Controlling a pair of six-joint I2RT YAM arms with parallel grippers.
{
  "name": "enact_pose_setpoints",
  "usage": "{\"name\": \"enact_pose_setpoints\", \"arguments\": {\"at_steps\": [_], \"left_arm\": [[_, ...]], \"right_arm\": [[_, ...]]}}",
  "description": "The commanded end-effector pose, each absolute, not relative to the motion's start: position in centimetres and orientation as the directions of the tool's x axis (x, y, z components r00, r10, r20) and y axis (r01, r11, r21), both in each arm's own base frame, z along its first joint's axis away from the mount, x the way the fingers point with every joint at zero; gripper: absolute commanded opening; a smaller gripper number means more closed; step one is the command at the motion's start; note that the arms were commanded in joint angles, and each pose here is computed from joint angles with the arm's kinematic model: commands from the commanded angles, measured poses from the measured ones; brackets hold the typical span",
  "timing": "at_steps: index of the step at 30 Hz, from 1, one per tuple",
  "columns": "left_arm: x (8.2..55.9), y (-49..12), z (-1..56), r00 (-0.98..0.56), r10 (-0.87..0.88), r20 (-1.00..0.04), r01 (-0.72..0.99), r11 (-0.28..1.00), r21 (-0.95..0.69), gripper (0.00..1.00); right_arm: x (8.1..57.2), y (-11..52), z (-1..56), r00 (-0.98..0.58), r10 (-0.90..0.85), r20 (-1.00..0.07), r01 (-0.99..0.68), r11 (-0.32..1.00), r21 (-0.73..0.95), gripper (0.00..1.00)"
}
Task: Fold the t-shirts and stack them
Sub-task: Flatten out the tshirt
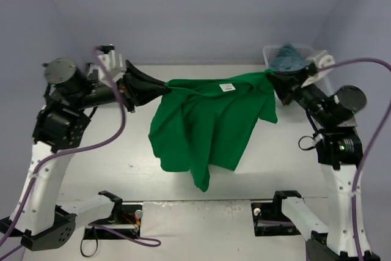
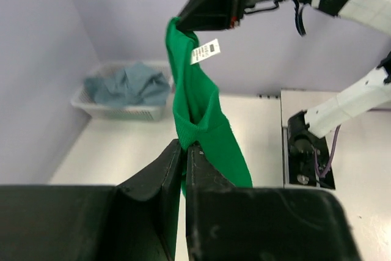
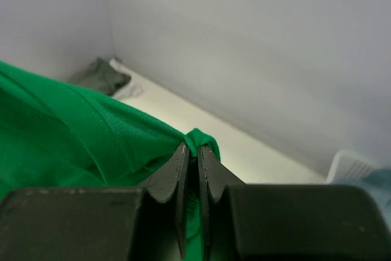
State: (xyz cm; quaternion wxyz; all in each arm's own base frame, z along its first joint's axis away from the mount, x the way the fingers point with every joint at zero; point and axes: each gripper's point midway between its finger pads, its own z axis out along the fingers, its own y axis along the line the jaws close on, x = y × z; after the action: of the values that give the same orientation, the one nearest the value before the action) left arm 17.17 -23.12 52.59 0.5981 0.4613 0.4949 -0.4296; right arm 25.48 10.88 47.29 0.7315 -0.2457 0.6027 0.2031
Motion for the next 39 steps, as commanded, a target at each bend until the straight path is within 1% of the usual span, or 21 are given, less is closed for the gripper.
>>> {"name": "enact_pose_setpoints", "arguments": {"at_steps": [1, 5, 6, 9, 12, 14, 18, 20, 21, 23, 24, 26, 27, 28, 31, 32, 34, 35, 37, 38, 39], "left_arm": [[22.1, -24.9, 49.1, 0.107, -0.02, -0.994, 0.972, 0.212, 0.101, 0.0], [29.3, -25.8, 42.3, 0.105, 0.127, -0.986, 0.937, 0.318, 0.141, 0.0], [30.1, -26.0, 41.2, 0.107, 0.145, -0.984, 0.938, 0.314, 0.148, 0.0], [35.1, -25.8, 37.0, 0.102, 0.227, -0.968, 0.887, 0.419, 0.192, 0.0], [40.6, -24.4, 33.8, 0.093, 0.298, -0.95, 0.773, 0.58, 0.258, 0.0], [44.1, -23.0, 32.4, 0.091, 0.34, -0.936, 0.664, 0.68, 0.311, 0.0], [48.0, -20.3, 30.3, 0.072, 0.439, -0.896, 0.493, 0.765, 0.414, 0.0], [49.5, -18.5, 29.1, 0.041, 0.498, -0.866, 0.399, 0.787, 0.472, 0.0], [50.0, -18.0, 29.0, 0.042, 0.513, -0.857, 0.36, 0.792, 0.492, 0.0], [50.7, -16.8, 27.8, 0.011, 0.562, -0.827, 0.309, 0.785, 0.537, 0.0], [50.9, -16.0, 27.1, -0.019, 0.587, -0.809, 0.279, 0.78, 0.56, 0.0], [51.0, -15.3, 25.5, -0.064, 0.624, -0.779, 0.271, 0.762, 0.588, 0.0], [50.8, -14.8, 24.6, -0.104, 0.638, -0.763, 0.271, 0.757, 0.595, 0.0], [50.7, -14.6, 24.2, -0.12, 0.643, -0.756, 0.274, 0.753, 0.598, 0.0], [49.5, -14.3, 22.9, -0.158, 0.642, -0.75, 0.305, 0.754, 0.581, 0.0], [49.2, -14.3, 22.9, -0.168, 0.631, -0.758, 0.306, 0.764, 0.568, 0.0], [48.6, -13.9, 22.0, -0.216, 0.622, -0.753, 0.318, 0.774, 0.548, 0.0], [48.5, -13.9, 21.8, -0.233, 0.61, -0.757, 0.314, 0.784, 0.535, 0.0], [48.3, -13.6, 21.3, -0.256, 0.613, -0.748, 0.314, 0.784, 0.535, 0.0], [48.2, -13.0, 21.2, -0.268, 0.619, -0.738, 0.292, 0.783, 0.55, 0.0], [48.2, -12.8, 21.1, -0.273, 0.625, -0.731, 0.287, 0.779, 0.558, 0.0]], "right_arm": [[32.2, 10.0, 43.3, 0.117, -0.031, -0.993, -0.567, 0.819, -0.092, 0.0], [38.8, 10.9, 37.3, 0.006, -0.084, -0.996, -0.565, 0.822, -0.073, 0.0], [38.8, 11.3, 37.5, 0.01, -0.086, -0.996, -0.562, 0.823, -0.076, 0.0], [42.7, 13.0, 33.3, -0.036, -0.153, -0.988, -0.558, 0.823, -0.107, 0.0], [46.3, 15.0, 28.1, -0.11, -0.202, -0.973, -0.567, 0.817, -0.106, 0.0], [47.8, 15.2, 26.5, -0.133, -0.245, -0.96, -0.527, 0.838, -0.141, 0.0], [51.0, 15.2, 22.5, -0.229, -0.287, -0.93, -0.436, 0.885, -0.166, 0.0], [52.1, 14.5, 22.6, -0.257, -0.273, -0.927, -0.37, 0.914, -0.166, 0.0], [52.4, 13.8, 20.7, -0.323, -0.288, -0.902, -0.333, 0.926, -0.177, 0.0], [52.9, 13.5, 20.6, -0.365, -0.285, -0.886, -0.295, 0.938, -0.18, 0.1], [52.3, 13.4, 19.5, -0.41, -0.291, -0.864, -0.297, 0.939, -0.176, 0.13], [50.9, 14.3, 19.0, -0.43, -0.309, -0.849, -0.325, 0.93, -0.174, 0.29], [49.8, 15.1, 20.1, -0.412, -0.322, -0.852, -0.36, 0.917, -0.172, 0.33], [47.8, 17.4, 20.0, -0.406, -0.351, -0.844, -0.449, 0.881, -0.15, 0.4], [42.6, 21.1, 19.7, -0.377, -0.478, -0.793, -0.624, 0.764, -0.164, 0.5], [39.6, 23.4, 18.9, -0.368, -0.535, -0.76, -0.707, 0.692, -0.145, 0.53], [36.1, 25.8, 17.7, -0.32, -0.623, -0.714, -0.816, 0.564, -0.127, 0.49], [33.0, 28.6, 17.2, -0.27, -0.651, -0.709, -0.882, 0.462, -0.089, 0.39], [28.8, 30.2, 15.6, -0.206, -0.706, -0.678, -0.938, 0.341, -0.069, 0.31], [27.1, 31.1, 15.0, -0.173, -0.726, -0.666, -0.955, 0.289, -0.066, 0.23], [24.3, 32.2, 14.0, -0.131, -0.751, -0.647, -0.976, 0.212, -0.049, 0.19]]}}
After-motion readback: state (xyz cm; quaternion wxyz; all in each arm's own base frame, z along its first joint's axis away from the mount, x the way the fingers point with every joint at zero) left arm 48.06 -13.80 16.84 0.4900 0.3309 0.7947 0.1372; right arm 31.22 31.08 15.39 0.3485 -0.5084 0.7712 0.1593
